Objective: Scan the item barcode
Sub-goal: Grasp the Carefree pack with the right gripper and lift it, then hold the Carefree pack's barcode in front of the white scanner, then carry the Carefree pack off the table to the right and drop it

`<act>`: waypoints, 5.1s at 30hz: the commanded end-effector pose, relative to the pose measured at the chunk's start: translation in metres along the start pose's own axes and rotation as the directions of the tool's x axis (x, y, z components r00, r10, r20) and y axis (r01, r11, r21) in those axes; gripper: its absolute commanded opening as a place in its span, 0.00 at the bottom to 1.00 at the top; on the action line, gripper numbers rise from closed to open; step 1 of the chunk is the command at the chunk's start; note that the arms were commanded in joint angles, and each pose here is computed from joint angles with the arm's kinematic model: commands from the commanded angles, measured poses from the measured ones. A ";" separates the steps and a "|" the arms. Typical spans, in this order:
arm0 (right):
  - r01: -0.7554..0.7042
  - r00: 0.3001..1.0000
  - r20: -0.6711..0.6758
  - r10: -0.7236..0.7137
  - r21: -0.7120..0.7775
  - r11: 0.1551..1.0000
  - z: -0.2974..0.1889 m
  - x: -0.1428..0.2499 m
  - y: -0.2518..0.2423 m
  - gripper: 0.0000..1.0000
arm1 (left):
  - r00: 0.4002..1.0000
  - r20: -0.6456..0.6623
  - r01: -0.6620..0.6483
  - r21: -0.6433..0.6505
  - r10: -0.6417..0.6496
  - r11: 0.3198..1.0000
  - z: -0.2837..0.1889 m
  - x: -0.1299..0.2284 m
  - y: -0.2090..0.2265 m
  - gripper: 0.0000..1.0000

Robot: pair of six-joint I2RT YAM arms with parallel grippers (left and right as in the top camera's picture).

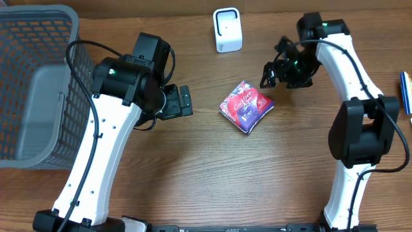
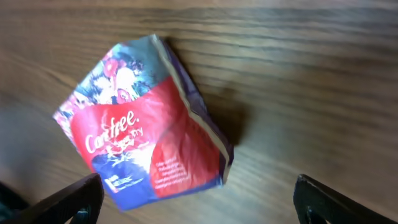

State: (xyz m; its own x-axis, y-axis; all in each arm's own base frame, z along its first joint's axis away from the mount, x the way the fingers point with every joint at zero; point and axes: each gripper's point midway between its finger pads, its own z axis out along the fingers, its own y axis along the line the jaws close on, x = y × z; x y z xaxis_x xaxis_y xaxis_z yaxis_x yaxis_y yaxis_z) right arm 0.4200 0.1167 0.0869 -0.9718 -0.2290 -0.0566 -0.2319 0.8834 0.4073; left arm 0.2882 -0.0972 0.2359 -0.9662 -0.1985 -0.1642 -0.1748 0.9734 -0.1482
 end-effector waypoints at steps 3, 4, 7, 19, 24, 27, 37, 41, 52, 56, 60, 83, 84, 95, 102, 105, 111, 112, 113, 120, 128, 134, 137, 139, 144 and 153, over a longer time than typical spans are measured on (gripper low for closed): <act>0.240 0.971 0.020 -0.240 -0.140 0.961 0.028 0.013 0.020 0.92 | 1.000 0.025 -0.018 0.005 0.018 1.000 -0.007 -0.002 -0.001 1.00; 0.242 0.970 0.026 -0.241 -0.148 0.959 0.033 0.013 0.019 0.84 | 1.000 0.025 -0.018 0.005 0.018 1.000 -0.007 -0.002 -0.001 1.00; 0.246 0.969 0.054 -0.240 -0.201 0.948 0.045 0.014 0.024 0.81 | 1.000 0.025 -0.018 0.005 0.018 1.000 -0.006 -0.002 -0.001 1.00; 0.311 0.945 0.163 -0.283 -0.187 0.932 0.050 -0.008 0.024 0.79 | 1.000 0.025 -0.018 0.005 0.018 1.000 -0.006 -0.002 -0.001 1.00; 0.276 0.958 0.140 -0.251 -0.200 0.940 0.057 -0.006 0.027 0.59 | 1.000 0.025 -0.018 0.005 0.018 1.000 -0.006 -0.002 -0.001 1.00; 0.219 0.975 0.069 -0.209 -0.223 0.950 0.075 0.005 0.031 0.59 | 1.000 0.025 -0.018 0.005 0.018 1.000 -0.006 -0.002 -0.001 1.00; -0.022 0.999 0.031 0.025 -0.104 0.994 0.083 -0.003 0.020 0.04 | 1.000 0.025 -0.018 0.005 0.018 1.000 -0.006 -0.002 -0.001 1.00; -0.143 0.977 0.138 0.165 -0.156 0.977 0.045 -0.046 0.040 0.04 | 1.000 0.025 -0.018 0.005 0.018 1.000 -0.006 -0.002 -0.001 1.00; -0.174 0.770 0.546 0.331 -0.319 0.932 -0.056 -0.169 0.075 0.04 | 1.000 0.024 -0.018 0.005 0.018 1.000 -0.006 -0.002 -0.001 1.00; -0.315 0.600 0.688 0.408 -0.266 0.911 -0.066 -0.195 0.059 0.04 | 1.000 0.024 -0.018 0.005 0.018 1.000 -0.006 -0.002 -0.001 1.00; -0.341 0.518 0.769 0.374 -0.216 0.915 -0.069 -0.206 0.066 0.04 | 1.000 0.024 -0.018 0.005 0.018 1.000 -0.006 -0.002 -0.001 1.00; -0.401 0.491 0.789 0.369 -0.171 0.900 -0.047 -0.213 0.056 0.04 | 1.000 0.024 -0.018 0.005 0.018 1.000 -0.006 -0.002 -0.001 1.00; -0.384 0.489 0.801 0.346 -0.159 0.910 -0.058 -0.213 0.058 0.04 | 1.000 0.024 -0.018 0.005 0.018 1.000 -0.006 -0.002 -0.001 1.00; -0.464 0.258 0.893 0.369 -0.221 0.858 -0.228 -0.170 0.001 0.04 | 1.000 0.024 -0.018 0.005 0.018 1.000 -0.006 -0.002 -0.001 1.00; -0.833 0.091 0.892 0.442 -0.175 0.525 -0.290 -0.048 -0.183 0.04 | 1.000 0.025 -0.018 0.005 0.018 1.000 -0.006 -0.002 -0.001 1.00; -0.933 0.035 0.868 0.496 -0.150 0.327 -0.288 0.018 -0.252 0.04 | 1.000 0.024 -0.018 0.005 0.018 1.000 -0.006 -0.002 -0.001 1.00; -0.992 -0.071 0.805 0.589 -0.121 0.045 -0.271 0.122 -0.341 0.04 | 1.000 0.024 -0.018 0.005 0.018 1.000 -0.006 -0.002 -0.001 1.00; -0.993 -0.084 0.797 0.598 -0.116 0.014 -0.268 0.134 -0.352 0.04 | 1.000 0.024 -0.018 0.005 0.018 1.000 -0.006 -0.002 -0.001 1.00; -0.994 -0.097 0.790 0.606 -0.113 -0.011 -0.264 0.144 -0.361 0.04 | 1.000 0.024 -0.018 0.005 0.018 1.000 -0.006 -0.002 -0.001 1.00; -0.997 -0.081 0.771 0.631 -0.060 -0.054 -0.253 0.182 -0.395 0.43 | 1.000 0.024 -0.018 0.005 0.018 1.000 -0.006 -0.002 -0.001 1.00; -0.980 -0.123 0.762 0.636 -0.196 0.045 -0.299 0.176 -0.362 0.68 | 1.000 0.024 -0.018 0.005 0.018 1.000 -0.006 -0.002 -0.001 1.00; -0.908 -0.114 0.777 0.619 -0.334 0.253 -0.361 0.157 -0.279 0.88 | 1.000 0.024 -0.018 0.005 0.018 1.000 -0.006 -0.002 -0.001 1.00; -0.873 -0.082 0.745 0.662 -0.374 0.313 -0.372 0.162 -0.210 1.00 | 1.000 0.024 -0.018 0.005 0.018 1.000 -0.006 -0.002 -0.001 1.00; -0.875 -0.064 0.738 0.672 -0.365 0.318 -0.371 0.177 -0.171 1.00 | 1.000 0.024 -0.018 0.005 0.018 1.000 -0.006 -0.002 -0.001 1.00; -0.883 0.028 0.766 0.642 -0.282 0.375 -0.359 0.201 -0.114 1.00 | 1.000 0.024 -0.018 0.005 0.018 1.000 -0.006 -0.002 -0.001 1.00; -0.855 0.206 0.735 0.646 -0.186 0.484 -0.263 0.233 -0.054 1.00 | 1.000 0.024 -0.018 0.005 0.018 1.000 -0.006 -0.002 -0.001 1.00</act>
State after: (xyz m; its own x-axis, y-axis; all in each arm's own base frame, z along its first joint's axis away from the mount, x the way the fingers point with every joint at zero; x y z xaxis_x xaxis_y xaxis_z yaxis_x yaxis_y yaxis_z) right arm 0.2249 -0.1118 0.3138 -0.3150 0.8615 -0.3983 0.7634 0.4793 0.4329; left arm 0.2882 -0.0972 0.2359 -0.9663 -0.1985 -0.1640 -0.1747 0.9733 -0.1486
